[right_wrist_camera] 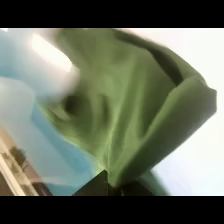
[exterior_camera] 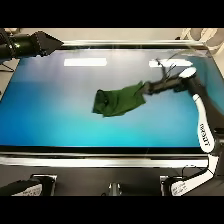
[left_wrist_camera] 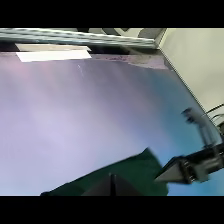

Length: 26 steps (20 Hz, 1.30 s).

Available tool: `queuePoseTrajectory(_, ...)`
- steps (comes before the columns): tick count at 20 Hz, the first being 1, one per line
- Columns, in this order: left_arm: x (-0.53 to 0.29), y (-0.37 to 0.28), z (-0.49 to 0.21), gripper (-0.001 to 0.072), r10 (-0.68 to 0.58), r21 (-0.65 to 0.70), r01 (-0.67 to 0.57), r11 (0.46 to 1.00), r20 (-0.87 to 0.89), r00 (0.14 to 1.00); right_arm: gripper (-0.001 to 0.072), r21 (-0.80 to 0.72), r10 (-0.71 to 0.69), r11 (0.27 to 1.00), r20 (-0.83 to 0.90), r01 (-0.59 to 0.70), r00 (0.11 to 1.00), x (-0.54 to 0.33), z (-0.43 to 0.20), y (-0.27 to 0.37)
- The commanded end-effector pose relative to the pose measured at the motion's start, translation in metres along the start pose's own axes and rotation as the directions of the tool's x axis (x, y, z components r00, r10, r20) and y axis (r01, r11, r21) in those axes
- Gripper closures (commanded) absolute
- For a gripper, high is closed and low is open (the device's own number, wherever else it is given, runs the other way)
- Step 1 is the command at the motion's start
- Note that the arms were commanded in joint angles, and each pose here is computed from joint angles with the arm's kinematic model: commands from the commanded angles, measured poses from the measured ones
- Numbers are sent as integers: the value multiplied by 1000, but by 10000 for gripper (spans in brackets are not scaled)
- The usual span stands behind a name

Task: Fold the shirts.

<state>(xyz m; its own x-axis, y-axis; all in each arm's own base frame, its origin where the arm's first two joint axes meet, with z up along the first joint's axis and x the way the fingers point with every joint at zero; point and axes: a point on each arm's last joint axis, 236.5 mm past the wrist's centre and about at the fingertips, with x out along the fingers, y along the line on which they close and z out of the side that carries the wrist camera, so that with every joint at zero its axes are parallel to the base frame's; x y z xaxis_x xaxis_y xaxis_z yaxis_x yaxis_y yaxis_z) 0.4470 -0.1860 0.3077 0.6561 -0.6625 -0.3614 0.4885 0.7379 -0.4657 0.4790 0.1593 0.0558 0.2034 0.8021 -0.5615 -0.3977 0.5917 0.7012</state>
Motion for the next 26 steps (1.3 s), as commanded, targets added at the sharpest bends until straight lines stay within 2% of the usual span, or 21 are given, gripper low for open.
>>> queuePoseTrajectory(1, 4, 3, 1, 669, 3, -6, -3, 1000, 4, 1000, 693, -132, 9, 991, 143, 10, 990, -84, 55, 34)
queuePoseTrajectory(5, 4, 3, 1, 669, 3, -12, -3, 1000, 4, 1000, 693, 13, -124, 992, 266, 124, 956, -183, 56, -32)
queuePoseTrajectory(8, 4, 3, 0, 668, 3, -13, -3, 1000, 3, 1000, 692, 159, -328, 942, 244, 296, 913, -253, 13, -105)
queuePoseTrajectory(12, 4, 3, -1, 669, 2, -13, -2, 1000, -2, 1000, 692, 362, -514, 827, 178, 430, 839, -345, -67, -168)
queuePoseTrajectory(14, 4, 3, -1, 669, 2, -21, -2, 1000, -3, 1000, 692, 454, -597, 715, -1, 532, 802, -376, -135, -191)
queuePoseTrajectory(16, 4, 3, -1, 669, 2, -20, -2, 1000, -3, 1000, 691, 516, -626, 564, -242, 645, 741, -399, -210, -203)
queuePoseTrajectory(17, 4, 3, -1, 668, 2, -20, -2, 1000, -3, 1000, 691, 542, -629, 488, -325, 684, 706, -409, -240, -204)
queuePoseTrajectory(18, 4, 3, -1, 669, 2, -20, -2, 1000, -3, 1000, 691, 566, -630, 443, -355, 695, 691, -413, -258, -203)
queuePoseTrajectory(21, 4, 3, -1, 668, 2, -20, -2, 1000, -3, 1000, 691, 627, -603, 404, -365, 666, 710, -391, -299, -199)
queuePoseTrajectory(26, 4, 3, -1, 669, 2, -20, -2, 1000, -4, 1000, 691, 678, -528, 393, -387, 621, 756, -324, -348, -191)
